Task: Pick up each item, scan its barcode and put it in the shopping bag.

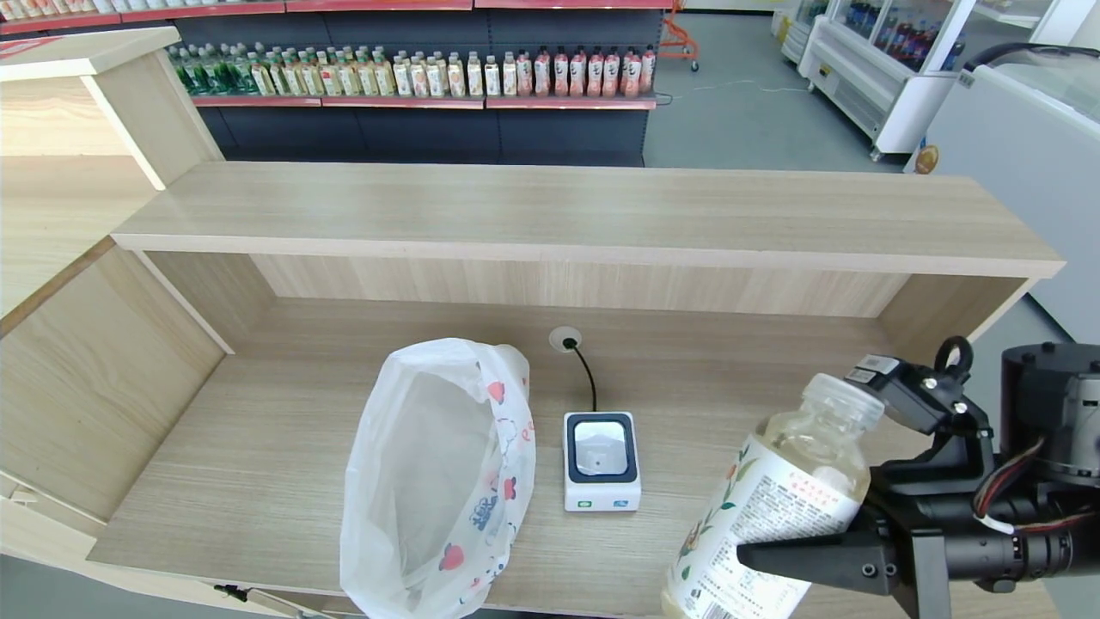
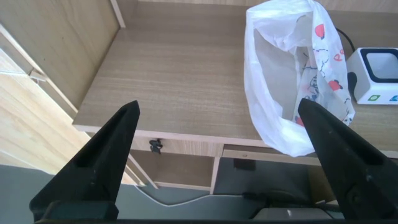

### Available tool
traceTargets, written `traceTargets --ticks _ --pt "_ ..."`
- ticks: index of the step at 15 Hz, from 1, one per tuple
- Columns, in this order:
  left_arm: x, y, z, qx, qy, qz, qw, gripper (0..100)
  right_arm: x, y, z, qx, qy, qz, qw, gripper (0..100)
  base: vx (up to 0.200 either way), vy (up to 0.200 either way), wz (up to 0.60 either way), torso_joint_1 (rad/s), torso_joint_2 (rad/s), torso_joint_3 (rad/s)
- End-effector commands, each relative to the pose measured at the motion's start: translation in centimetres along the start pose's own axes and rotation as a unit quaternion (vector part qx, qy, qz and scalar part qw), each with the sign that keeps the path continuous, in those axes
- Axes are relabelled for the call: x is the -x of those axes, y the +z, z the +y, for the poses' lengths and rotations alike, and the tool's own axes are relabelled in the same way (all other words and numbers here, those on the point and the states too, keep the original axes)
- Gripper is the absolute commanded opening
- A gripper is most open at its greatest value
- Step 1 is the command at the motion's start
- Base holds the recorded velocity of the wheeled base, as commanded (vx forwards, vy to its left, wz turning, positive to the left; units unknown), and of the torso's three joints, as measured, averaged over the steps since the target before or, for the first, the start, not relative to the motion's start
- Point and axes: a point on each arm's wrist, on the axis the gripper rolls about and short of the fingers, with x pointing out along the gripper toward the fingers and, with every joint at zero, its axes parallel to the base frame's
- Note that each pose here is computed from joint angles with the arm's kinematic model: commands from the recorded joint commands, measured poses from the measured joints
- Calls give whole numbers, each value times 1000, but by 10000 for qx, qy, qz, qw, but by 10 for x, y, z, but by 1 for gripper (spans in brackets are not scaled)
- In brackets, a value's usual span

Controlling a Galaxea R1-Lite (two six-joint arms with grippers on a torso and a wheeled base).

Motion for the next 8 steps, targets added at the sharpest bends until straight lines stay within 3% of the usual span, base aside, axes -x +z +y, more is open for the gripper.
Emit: traceTargets --ticks 1,8 --pt "0 0 0 -1 1 -2 10000 100 -6 -2 1 -24 116 99 9999 0 0 0 0 0 0 0" --pt "0 0 0 -1 1 -2 10000 100 -11 -6 -6 -121 39 188 9997 0 0 0 0 0 0 0"
